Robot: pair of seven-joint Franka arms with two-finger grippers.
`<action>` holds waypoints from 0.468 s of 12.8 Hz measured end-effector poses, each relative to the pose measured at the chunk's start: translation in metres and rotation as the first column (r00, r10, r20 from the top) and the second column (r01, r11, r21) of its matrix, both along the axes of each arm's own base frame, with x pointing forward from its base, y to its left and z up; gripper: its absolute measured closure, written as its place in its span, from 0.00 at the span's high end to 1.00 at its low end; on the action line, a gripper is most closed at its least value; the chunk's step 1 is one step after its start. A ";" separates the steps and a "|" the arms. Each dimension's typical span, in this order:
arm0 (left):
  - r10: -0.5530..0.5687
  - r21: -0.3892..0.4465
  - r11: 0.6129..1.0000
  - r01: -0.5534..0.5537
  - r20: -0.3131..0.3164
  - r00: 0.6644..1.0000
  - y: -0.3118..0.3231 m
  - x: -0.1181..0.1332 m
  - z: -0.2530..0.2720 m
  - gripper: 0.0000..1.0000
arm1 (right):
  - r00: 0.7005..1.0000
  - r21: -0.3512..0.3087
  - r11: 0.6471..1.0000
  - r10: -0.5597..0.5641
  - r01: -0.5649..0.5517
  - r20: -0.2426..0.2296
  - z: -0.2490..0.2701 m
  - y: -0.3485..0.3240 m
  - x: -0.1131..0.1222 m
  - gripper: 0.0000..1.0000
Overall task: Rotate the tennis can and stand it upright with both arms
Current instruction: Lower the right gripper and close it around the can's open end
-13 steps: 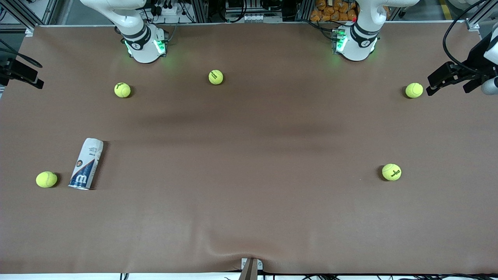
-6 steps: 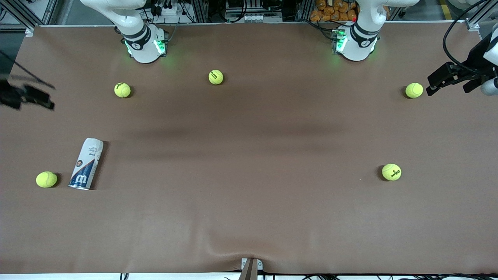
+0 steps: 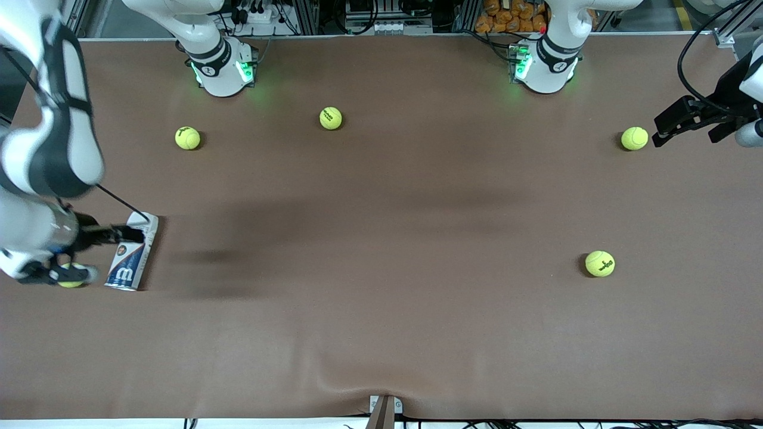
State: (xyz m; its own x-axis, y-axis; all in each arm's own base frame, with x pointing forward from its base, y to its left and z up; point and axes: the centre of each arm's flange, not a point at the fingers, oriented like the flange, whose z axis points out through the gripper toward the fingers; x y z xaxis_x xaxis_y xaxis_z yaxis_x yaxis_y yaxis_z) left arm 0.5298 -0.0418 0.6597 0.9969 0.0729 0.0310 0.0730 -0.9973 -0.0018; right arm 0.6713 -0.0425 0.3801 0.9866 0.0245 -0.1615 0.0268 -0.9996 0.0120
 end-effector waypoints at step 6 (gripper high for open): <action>0.000 0.000 1.000 0.000 -0.002 1.000 0.000 0.000 -0.001 1.00 | 0.999 0.006 1.000 0.027 -0.027 0.033 -0.101 -0.116 0.008 1.00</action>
State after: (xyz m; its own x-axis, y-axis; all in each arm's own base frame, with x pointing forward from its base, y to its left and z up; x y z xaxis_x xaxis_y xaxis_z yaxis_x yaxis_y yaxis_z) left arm 0.5298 -0.0417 0.6588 0.9969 0.0732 0.0287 0.0733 -0.9973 -0.0022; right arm 0.6790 -0.1581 0.2793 0.9904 0.0519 -0.1284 0.0533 -0.9986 0.0071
